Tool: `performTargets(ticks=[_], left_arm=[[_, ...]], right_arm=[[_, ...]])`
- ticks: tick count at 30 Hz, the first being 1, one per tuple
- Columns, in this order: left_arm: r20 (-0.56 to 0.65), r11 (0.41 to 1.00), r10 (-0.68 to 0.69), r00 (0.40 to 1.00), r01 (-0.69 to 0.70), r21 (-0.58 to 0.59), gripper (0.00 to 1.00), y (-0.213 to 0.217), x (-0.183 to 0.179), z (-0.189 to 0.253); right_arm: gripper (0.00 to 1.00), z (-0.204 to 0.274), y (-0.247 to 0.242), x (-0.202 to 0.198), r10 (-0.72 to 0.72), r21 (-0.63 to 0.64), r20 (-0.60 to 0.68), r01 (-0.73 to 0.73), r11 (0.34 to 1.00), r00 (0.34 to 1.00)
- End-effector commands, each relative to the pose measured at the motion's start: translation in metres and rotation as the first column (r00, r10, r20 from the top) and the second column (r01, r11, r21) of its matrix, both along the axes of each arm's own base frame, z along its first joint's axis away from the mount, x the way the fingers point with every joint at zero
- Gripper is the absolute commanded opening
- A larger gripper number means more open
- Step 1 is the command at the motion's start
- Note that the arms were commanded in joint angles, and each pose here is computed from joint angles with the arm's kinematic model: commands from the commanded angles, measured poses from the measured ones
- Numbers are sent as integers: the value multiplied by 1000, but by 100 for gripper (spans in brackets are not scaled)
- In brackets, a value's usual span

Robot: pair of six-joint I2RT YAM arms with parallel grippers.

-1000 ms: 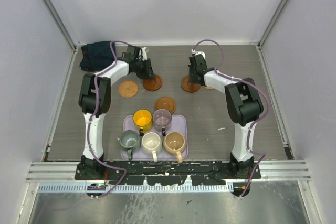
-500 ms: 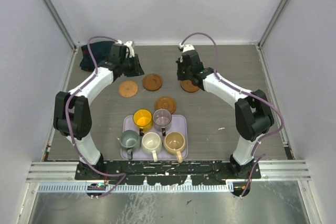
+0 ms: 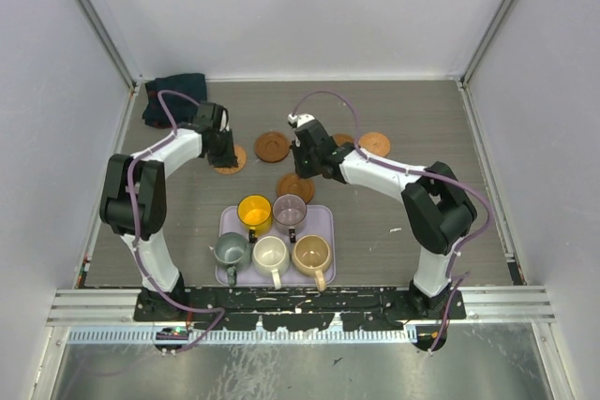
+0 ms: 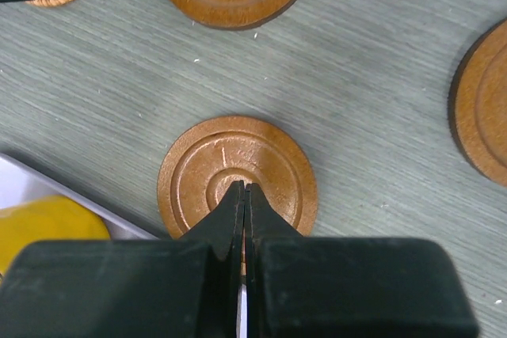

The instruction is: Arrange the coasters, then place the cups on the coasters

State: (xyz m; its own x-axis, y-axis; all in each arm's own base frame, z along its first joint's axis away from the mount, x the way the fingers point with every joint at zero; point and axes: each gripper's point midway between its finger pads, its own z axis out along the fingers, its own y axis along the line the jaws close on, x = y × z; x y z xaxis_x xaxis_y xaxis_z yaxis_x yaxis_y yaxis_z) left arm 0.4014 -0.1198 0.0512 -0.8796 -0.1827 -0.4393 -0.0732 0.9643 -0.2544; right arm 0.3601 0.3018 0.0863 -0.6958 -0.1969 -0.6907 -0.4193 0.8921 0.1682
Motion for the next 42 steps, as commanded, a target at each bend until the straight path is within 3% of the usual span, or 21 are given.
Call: performTargets(ticks=[1,7,14,19,28,42], left_arm=[[6,999,26,1000,-26,25,23,5,12,0],[-13,998,56,998,-56,34,23,16,19,-8],[-30,997,82,996,-81,19,22,26,28,-16],[-34,996,85,996,-85,4,22,28,33,-19],[-28,997,65,997,-66,-34,21,21,49,-17],[-23,996,32,999,-34,-79,20,11,60,-17]], right_arm=[[1,-13,7,-17,1,1,-59,-1,1000,998],[1,-38,8,-37,7,-26,-139,-11,1000,990],[1,-63,2,-34,-35,-96,-169,19,995,985],[1,-72,-7,-13,-108,-165,-149,83,983,983],[1,-81,-30,45,-221,-169,-142,197,966,965],[1,-72,-23,121,-211,-128,-88,200,972,973]])
